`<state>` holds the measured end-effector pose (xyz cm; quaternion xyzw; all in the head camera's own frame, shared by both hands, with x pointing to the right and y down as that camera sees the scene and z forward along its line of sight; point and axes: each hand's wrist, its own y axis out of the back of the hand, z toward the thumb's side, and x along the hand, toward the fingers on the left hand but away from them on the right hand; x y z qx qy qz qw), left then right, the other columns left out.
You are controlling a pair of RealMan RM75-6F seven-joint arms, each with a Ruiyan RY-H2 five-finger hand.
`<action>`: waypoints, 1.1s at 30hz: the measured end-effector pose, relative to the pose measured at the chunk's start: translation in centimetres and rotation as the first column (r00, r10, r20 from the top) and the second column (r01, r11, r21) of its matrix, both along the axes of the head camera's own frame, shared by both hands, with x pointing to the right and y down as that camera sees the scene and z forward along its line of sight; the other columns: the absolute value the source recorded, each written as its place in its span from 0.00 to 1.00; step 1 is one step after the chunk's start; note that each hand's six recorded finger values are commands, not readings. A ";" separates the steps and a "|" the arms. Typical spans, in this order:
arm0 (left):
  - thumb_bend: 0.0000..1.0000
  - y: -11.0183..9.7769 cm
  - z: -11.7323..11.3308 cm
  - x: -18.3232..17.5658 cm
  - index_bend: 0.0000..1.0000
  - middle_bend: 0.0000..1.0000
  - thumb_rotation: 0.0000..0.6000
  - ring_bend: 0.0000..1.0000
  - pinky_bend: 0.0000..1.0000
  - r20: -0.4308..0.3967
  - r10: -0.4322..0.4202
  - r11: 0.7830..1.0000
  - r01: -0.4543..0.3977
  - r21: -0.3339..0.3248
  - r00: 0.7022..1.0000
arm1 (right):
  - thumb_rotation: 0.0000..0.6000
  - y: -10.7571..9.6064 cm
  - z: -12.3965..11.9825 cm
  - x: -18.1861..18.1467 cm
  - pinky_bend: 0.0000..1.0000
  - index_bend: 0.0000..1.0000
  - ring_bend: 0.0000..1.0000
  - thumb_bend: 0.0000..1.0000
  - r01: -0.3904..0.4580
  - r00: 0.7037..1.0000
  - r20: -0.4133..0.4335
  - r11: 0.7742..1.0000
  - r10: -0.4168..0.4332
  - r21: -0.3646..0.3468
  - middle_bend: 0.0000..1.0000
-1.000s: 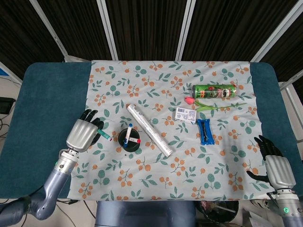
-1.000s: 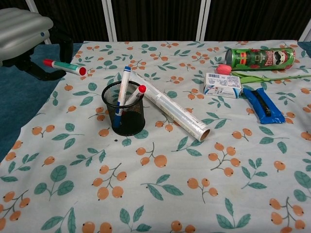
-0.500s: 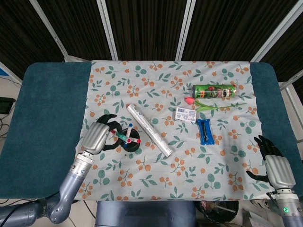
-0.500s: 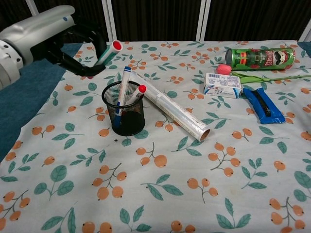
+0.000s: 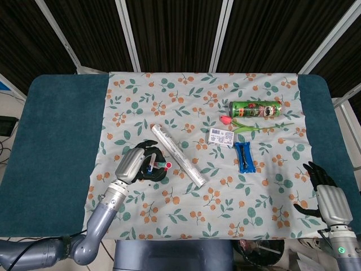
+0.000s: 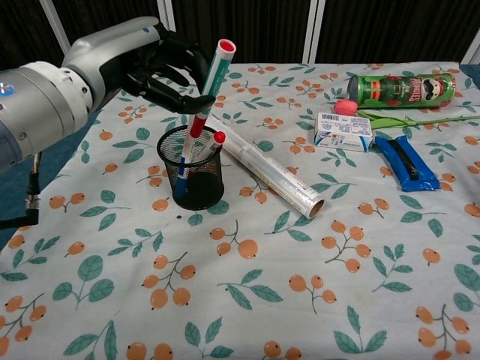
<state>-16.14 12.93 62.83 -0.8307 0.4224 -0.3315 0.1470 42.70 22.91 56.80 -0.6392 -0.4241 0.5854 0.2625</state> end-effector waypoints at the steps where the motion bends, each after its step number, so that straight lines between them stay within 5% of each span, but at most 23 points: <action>1: 0.30 0.0 0.1 0.0 0.56 0.49 1.00 0.18 0.20 0.004 0.002 1.000 -0.002 -0.001 1.000 | 1.00 0.0 0.0 0.0 0.18 0.03 0.00 0.20 -0.001 1.000 0.000 1.000 0.001 0.000 0.00; 6: 0.29 0.0 1.1 -0.1 0.49 0.42 1.00 0.16 0.19 0.017 0.004 1.000 -0.004 -0.020 1.000 | 1.00 0.0 0.0 0.0 0.18 0.03 0.00 0.20 -0.002 1.000 0.000 1.000 0.002 -0.002 0.00; 11: 0.27 0.3 2.1 -0.4 0.28 0.22 1.00 0.07 0.13 0.050 0.027 0.999 -0.025 -0.028 0.998 | 1.00 0.0 0.0 0.0 0.18 0.03 0.00 0.20 -0.004 1.000 0.002 1.000 0.004 -0.004 0.00; 24: 0.26 0.7 2.2 -1.5 0.26 0.17 1.00 0.06 0.12 0.055 0.058 0.996 -0.054 -0.066 0.997 | 1.00 0.1 0.0 0.0 0.18 0.03 0.00 0.20 -0.005 1.000 0.002 1.000 0.005 -0.006 0.00; 29: 0.26 0.3 0.7 -2.6 0.24 0.14 1.00 0.04 0.10 0.055 0.054 0.998 -0.053 -0.020 0.997 | 1.00 0.1 0.0 0.1 0.18 0.03 0.00 0.20 -0.005 1.000 -0.001 1.000 0.005 -0.005 0.00; 33: 0.24 -0.3 -1.4 -5.1 0.19 0.11 1.00 0.04 0.09 0.103 0.053 0.995 -0.062 0.083 0.993 | 1.00 0.1 0.0 0.0 0.18 0.03 0.00 0.20 0.000 1.000 -0.002 1.000 0.000 -0.005 0.00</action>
